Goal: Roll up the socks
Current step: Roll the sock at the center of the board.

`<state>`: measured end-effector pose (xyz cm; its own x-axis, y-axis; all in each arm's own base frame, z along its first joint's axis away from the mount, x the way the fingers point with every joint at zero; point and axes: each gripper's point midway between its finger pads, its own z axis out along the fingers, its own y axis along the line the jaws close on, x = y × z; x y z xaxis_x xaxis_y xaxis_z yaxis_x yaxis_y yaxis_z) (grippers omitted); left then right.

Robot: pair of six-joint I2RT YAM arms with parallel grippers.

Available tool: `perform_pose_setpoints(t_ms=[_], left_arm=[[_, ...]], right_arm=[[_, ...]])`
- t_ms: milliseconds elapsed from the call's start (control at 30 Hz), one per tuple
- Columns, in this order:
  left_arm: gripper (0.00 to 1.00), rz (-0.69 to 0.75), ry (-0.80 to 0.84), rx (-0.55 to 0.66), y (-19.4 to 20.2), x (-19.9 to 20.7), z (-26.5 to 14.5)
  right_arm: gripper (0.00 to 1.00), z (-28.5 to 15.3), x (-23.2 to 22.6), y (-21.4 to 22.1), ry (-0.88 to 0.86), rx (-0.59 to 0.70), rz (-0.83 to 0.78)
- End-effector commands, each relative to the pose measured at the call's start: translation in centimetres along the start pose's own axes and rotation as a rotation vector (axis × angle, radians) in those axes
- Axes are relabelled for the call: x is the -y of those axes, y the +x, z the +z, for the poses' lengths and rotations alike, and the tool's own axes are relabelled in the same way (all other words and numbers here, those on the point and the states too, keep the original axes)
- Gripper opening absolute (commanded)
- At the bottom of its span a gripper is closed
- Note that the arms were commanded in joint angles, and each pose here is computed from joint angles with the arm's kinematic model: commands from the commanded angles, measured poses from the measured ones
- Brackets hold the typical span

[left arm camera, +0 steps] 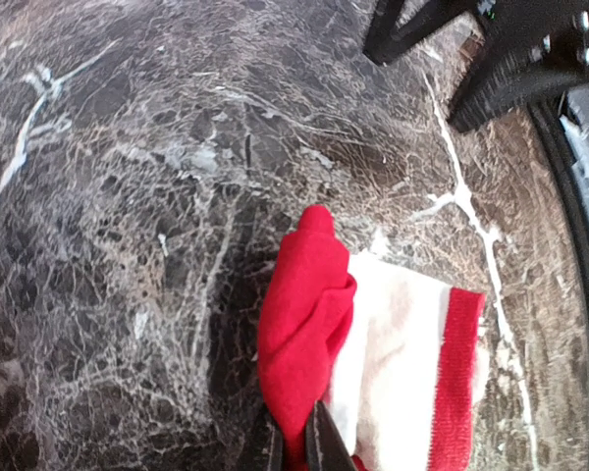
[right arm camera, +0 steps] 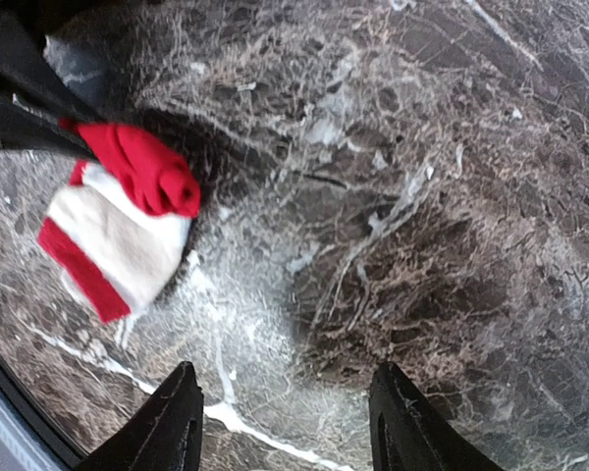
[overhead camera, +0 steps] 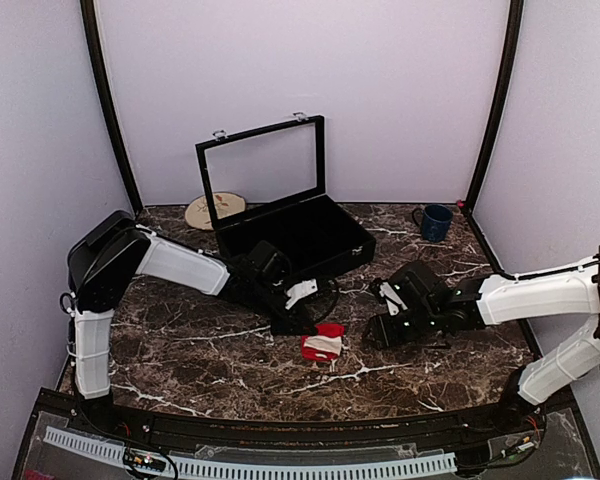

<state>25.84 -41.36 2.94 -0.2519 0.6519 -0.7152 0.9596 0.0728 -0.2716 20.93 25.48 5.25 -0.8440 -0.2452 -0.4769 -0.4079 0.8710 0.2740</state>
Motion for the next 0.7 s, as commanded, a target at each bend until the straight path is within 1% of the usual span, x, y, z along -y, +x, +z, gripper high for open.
perform_pose_setpoints(t_ms=[0,67,100,133,333,667], left_arm=[[0.0,0.213,-0.155,-0.012,-0.9,0.3,-0.1],[0.0,0.262,-0.21,-0.012,-0.9,0.2,0.2],[0.0,0.274,-0.227,-0.014,-0.8,0.1,0.3],[0.0,0.281,-0.246,-0.02,-0.4,0.0,0.4],[0.0,0.388,-0.354,-0.023,0.8,0.3,0.2],[0.0,0.6,-0.556,0.032,0.9,0.8,-0.8]], right_arm=[[0.56,-0.3,-1.7,-2.5,-0.119,0.048,0.057],[0.56,-0.3,-1.1,-3.5,-0.112,0.072,0.08],[0.56,-0.4,-1.6,-3.4,-0.159,0.05,0.1],[0.56,-0.4,-1.9,-3.5,-0.191,0.035,0.158],[0.56,-0.5,-2.3,-4.4,-0.279,-0.012,0.295],[0.56,-0.7,-4.6,-4.1,-0.427,-0.1,0.489]])
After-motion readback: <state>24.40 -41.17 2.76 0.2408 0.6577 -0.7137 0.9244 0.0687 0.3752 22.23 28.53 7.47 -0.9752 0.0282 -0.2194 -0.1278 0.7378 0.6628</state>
